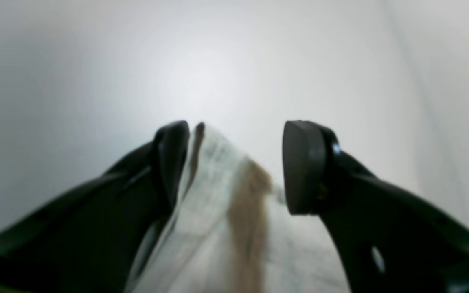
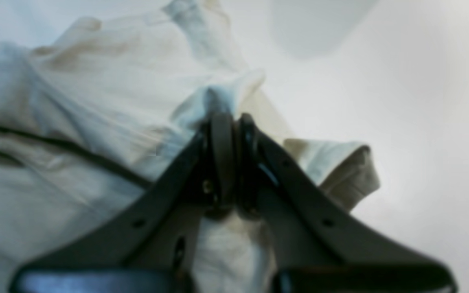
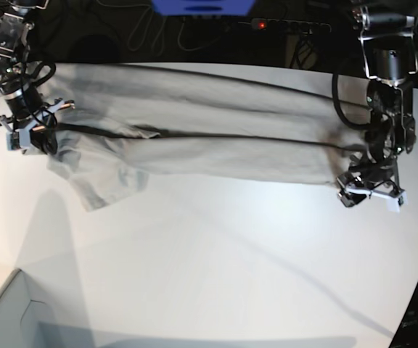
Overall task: Layout the t-shirt on the table in an organized manner, then fold the t-shirt properly
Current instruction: 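Hold the folded shirt edges with both grippers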
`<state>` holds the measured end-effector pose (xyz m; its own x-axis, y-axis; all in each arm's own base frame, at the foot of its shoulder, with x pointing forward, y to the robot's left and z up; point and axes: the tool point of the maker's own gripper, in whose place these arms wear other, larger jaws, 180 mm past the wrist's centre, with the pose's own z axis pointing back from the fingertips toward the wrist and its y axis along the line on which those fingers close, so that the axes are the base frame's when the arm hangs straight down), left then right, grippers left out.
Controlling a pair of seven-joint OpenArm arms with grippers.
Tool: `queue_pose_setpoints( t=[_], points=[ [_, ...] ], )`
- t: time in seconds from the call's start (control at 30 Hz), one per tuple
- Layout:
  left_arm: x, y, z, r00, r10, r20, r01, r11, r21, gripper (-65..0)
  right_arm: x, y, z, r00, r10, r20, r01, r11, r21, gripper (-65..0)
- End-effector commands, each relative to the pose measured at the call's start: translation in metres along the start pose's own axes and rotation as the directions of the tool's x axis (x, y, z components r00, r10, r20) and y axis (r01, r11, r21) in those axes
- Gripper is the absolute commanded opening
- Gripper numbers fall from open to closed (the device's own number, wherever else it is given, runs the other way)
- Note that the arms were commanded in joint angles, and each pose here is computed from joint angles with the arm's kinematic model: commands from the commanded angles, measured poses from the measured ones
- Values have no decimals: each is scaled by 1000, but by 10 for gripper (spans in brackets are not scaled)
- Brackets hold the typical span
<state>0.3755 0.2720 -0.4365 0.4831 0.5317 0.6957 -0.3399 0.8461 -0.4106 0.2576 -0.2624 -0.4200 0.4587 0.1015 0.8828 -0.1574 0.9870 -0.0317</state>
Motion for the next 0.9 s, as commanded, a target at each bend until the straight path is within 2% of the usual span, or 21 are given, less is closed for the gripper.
queue_pose_setpoints(
  t=[0.0, 0.07, 0.3, 0.8, 0.87],
  points=[
    [21, -2, -1, 999, -4, 52, 4, 1000, -9, -308, 16, -5, 0, 998, 5, 56, -5, 1000, -1, -650],
    [22, -2, -2, 999, -1, 52, 2, 1000, -10, -354, 16, -5, 0, 998, 5, 56, -5, 1000, -1, -650],
    [24, -3, -3, 999, 1, 52, -1, 1000, -10, -641, 16, -6, 0, 998, 6, 56, -6, 1000, -2, -650],
    [30, -8, 1, 997, -9, 75, 11, 1000, -23, -650, 22, -6, -3, 998, 8, 68, -7, 1000, -2, -650],
    [32, -10, 3, 996, -10, 83, 13, 999, -31, -650, 24, -8, -2, 997, 10, 72, -10, 1000, -8, -606]
  ],
)
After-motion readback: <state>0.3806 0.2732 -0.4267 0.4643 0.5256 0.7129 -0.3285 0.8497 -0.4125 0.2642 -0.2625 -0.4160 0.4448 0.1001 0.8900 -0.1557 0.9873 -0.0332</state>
